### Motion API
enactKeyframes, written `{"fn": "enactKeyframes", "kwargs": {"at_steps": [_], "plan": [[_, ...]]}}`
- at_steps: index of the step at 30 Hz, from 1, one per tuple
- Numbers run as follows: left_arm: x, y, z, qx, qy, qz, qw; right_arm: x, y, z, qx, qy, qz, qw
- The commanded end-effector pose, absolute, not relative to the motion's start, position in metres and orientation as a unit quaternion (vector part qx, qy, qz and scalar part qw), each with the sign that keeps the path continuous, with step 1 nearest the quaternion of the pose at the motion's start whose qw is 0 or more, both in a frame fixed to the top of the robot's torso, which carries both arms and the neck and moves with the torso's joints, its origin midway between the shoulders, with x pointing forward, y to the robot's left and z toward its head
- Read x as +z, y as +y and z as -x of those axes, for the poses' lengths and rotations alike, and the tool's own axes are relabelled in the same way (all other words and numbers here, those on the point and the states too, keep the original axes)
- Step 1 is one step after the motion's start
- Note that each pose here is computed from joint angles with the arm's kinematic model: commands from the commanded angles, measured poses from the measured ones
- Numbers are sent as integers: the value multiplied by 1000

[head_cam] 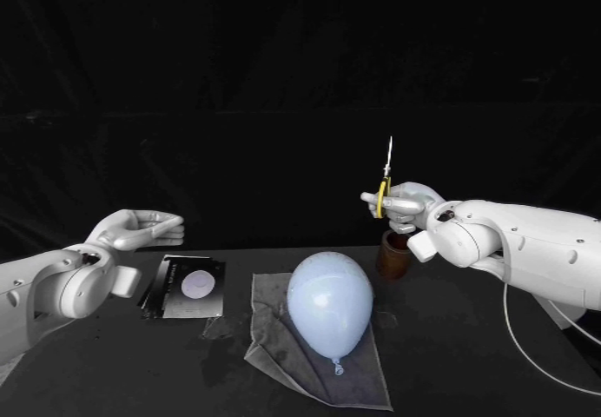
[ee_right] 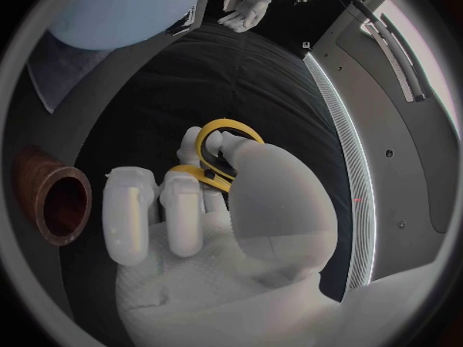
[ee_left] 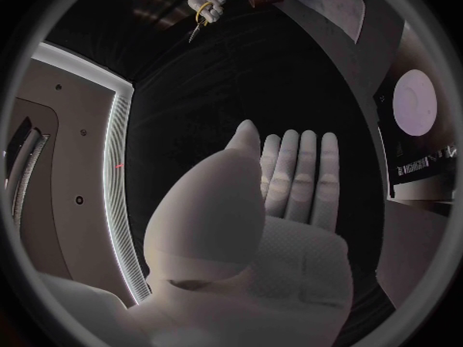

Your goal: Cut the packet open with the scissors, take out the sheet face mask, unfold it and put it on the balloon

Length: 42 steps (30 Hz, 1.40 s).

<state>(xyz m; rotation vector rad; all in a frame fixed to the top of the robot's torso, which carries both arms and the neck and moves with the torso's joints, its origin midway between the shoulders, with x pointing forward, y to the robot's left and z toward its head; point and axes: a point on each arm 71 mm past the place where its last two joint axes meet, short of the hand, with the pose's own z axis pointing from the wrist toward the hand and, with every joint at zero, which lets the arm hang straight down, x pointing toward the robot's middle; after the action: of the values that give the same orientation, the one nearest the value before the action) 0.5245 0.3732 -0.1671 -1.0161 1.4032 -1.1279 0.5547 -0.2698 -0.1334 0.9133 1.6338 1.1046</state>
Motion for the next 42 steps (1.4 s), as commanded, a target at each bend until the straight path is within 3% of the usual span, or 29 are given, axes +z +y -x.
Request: {"fn": "enactKeyframes", "kwargs": {"at_steps": [1,15,24,32,42], "plan": [[-165,369,-521,-476,583,383,535,-135,-266,-549,478,661,-382,434],[-178,377,-513,-461,591,386,538,-143,-278,-541,447,625,-434,470],[-181,380,-514,-454,591,391,540,-148,-268,-537,454,646,-429,438],[-182,382,-515,-454,592,393,538,-150,-265,-535,437,667,-410,442],[-189,376,-510,-464,605,368,532,-150,-261,-530,457,672,-398,425]]}}
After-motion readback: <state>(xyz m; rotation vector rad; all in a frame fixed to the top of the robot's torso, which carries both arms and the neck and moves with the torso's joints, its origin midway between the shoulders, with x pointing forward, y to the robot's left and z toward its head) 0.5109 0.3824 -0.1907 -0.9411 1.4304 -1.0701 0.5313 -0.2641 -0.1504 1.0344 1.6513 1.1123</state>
